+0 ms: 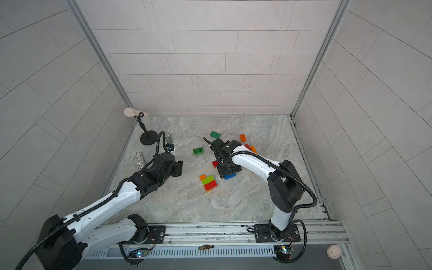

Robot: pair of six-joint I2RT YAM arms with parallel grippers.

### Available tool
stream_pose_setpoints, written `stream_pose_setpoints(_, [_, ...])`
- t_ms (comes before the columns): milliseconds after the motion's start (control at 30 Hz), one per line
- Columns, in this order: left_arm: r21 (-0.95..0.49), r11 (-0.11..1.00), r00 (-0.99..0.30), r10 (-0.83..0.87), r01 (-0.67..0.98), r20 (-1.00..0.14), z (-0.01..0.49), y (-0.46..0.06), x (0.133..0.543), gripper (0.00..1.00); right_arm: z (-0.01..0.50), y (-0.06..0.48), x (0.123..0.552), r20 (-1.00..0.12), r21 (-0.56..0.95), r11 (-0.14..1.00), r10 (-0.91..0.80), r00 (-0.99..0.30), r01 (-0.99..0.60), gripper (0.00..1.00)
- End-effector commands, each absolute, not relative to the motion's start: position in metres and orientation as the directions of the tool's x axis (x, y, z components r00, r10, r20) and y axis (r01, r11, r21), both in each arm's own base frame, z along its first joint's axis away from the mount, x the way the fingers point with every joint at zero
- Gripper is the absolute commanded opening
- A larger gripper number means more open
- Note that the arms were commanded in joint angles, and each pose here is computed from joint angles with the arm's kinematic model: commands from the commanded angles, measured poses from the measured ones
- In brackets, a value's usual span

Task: Assemble a rectangle with lego
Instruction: Pick up the lego brick from the center of the board, then assemble the lego brick with the lego brick.

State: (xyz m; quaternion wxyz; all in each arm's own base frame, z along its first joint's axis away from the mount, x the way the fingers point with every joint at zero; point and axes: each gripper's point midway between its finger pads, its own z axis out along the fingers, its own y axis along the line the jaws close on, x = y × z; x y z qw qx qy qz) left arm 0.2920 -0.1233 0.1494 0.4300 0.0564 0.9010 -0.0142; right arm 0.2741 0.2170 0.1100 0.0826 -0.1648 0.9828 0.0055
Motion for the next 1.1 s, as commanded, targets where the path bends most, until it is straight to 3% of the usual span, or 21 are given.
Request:
stream_pose_setpoints(0, [0.005,0.996,-0.683,0.062,0.086,-0.728,0.130,-0.121,0.285,0.73,0.125,0.248,0.276,-0.180,0.002,0.939,-0.337,-0.924,-0.343,0.52])
stream_pose_setpoints(333, [0.034,0.999,-0.722,0.009,-0.021,-0.691,0.112,-0.095,0.290,0.76,0.114,0.327,0.300,-0.177,0.022,0.904,-0.418,-0.891,-0.428,0.44])
stream_pose_setpoints(1067, [0.016,0.999,-0.722,-0.021,-0.044,-0.692,0.110,-0.090,0.292,0.76,0.066,0.329,0.300,-0.046,-0.021,0.891,-0.454,-0.890,-0.454,0.37])
